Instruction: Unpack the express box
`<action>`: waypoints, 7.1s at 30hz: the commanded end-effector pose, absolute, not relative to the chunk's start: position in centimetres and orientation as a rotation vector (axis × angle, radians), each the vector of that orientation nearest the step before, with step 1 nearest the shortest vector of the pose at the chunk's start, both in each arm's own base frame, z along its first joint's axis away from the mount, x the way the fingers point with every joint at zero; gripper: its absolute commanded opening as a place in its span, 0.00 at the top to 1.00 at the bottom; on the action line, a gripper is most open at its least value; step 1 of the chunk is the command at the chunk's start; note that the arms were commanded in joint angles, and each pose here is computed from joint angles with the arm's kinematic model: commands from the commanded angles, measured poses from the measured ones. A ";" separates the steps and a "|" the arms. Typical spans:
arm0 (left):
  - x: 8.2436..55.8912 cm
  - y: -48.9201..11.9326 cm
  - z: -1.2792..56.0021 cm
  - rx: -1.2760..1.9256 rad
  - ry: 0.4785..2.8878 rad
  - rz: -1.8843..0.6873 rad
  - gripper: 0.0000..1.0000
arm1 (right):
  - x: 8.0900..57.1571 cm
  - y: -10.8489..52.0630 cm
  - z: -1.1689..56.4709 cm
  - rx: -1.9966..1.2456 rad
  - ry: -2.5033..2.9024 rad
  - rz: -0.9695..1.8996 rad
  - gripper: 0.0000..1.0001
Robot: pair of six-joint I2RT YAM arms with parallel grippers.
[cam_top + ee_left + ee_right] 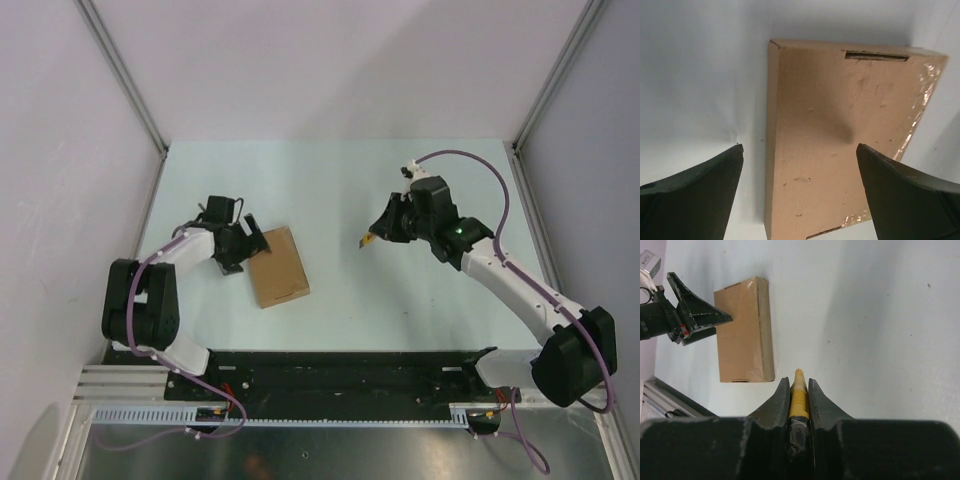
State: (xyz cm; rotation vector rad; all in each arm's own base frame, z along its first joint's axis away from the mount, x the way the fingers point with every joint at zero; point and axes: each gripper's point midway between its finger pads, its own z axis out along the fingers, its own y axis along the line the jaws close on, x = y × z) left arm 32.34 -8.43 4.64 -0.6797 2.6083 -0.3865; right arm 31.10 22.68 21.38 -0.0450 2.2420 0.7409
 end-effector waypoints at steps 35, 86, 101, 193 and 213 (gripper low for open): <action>38.4 -23.0 5.5 -0.096 2.645 -0.774 0.13 | 32.6 24.0 15.6 0.036 2.241 0.523 1.00; 38.1 -26.7 14.0 0.092 2.441 -0.816 0.48 | 37.4 27.7 16.7 0.005 1.956 0.389 1.00; 40.8 -27.9 9.4 0.148 2.514 -0.787 0.57 | 39.3 29.1 15.3 0.034 1.938 0.465 1.00; 35.4 -24.9 -1.7 0.030 2.972 -0.461 0.84 | 39.6 30.7 12.7 -0.055 1.993 0.274 1.00; 33.6 -26.8 -2.2 -0.191 3.066 -0.625 0.91 | 35.3 29.7 12.3 -0.054 2.130 0.242 1.00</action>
